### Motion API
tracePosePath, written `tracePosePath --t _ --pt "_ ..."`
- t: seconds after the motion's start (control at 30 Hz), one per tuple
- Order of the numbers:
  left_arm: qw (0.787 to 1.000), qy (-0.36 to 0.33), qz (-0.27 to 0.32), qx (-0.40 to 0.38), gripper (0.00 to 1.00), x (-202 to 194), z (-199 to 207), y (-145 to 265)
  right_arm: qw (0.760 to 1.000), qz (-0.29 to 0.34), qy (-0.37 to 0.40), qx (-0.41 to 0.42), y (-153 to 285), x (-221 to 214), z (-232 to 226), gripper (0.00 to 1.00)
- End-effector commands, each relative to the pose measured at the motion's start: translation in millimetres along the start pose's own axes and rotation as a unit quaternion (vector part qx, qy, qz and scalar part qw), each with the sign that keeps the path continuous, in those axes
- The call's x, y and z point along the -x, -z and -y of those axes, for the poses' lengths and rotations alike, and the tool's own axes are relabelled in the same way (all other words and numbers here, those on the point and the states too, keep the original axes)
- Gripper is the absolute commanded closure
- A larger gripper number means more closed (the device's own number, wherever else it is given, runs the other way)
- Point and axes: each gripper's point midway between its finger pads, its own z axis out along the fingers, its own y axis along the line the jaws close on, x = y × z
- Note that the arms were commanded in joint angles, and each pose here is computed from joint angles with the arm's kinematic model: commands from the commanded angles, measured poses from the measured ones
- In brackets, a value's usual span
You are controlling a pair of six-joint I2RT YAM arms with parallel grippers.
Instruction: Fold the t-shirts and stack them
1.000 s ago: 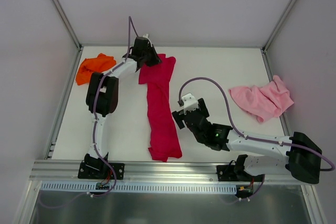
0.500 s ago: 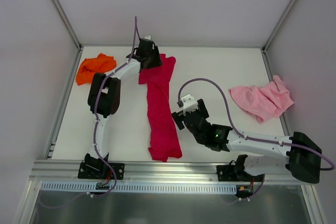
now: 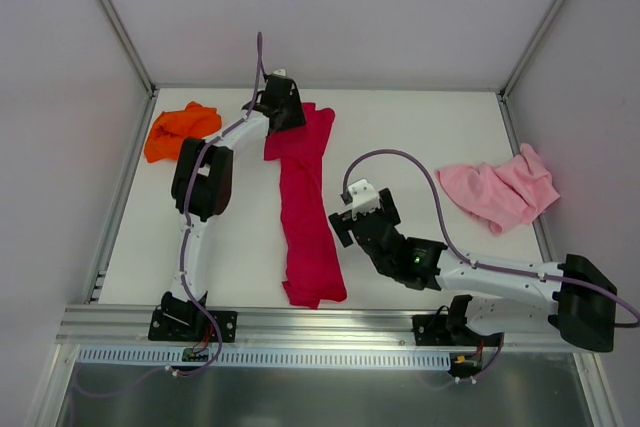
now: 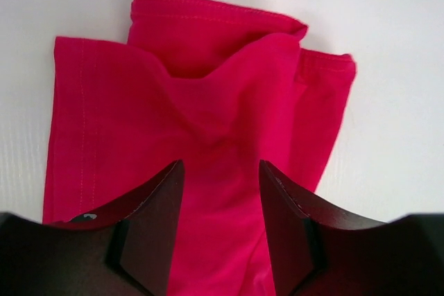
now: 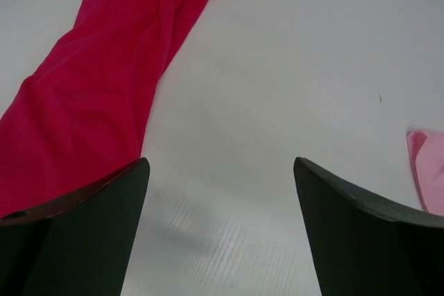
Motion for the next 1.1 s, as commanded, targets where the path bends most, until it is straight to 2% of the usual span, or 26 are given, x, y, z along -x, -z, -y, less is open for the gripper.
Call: tracePosePath --t 0.0,0.2,0.4,0.57,0.77,0.87,1.0,1.07 --pt "1.0 -0.012 0.012 0.01 0.52 9.9 0.9 -0.3 0.999 0.025 -0.031 -0.005 7.5 15.9 3.8 0.09" --pt "1.0 -0.012 0.003 0.019 0.53 1.8 -4.8 -7.7 0.999 0.036 -0.041 -0.002 13.5 20.2 7.2 0.1" --pt "1.0 -0.008 -0.006 0.018 0.67 -4.6 -5.8 -11.4 0.999 0.034 -0.04 -0.005 13.2 17.6 8.3 0.1" --pt "1.0 -0.009 -0.012 0.018 0.6 -8.7 -6.2 -12.6 0.999 0.034 -0.041 -0.005 14.1 17.8 9.1 0.1" --pt "1.0 -0.007 -0.016 0.016 0.6 -10.2 -6.8 -14.5 0.998 0.036 -0.045 -0.005 16.2 18.0 10.6 0.1" --pt "1.0 -0.006 -0.018 0.012 0.7 -11.2 -5.7 -14.6 0.998 0.036 -0.046 -0.005 16.4 17.7 10.8 0.09" --pt "1.0 -0.006 -0.021 0.009 0.88 -12.6 -4.7 -14.5 0.998 0.036 -0.047 -0.006 16.6 17.1 11.5 0.1" --pt "1.0 -0.006 -0.019 0.009 0.89 -11.8 -4.5 -13.9 0.998 0.035 -0.046 -0.007 16.5 16.2 11.2 0.09"
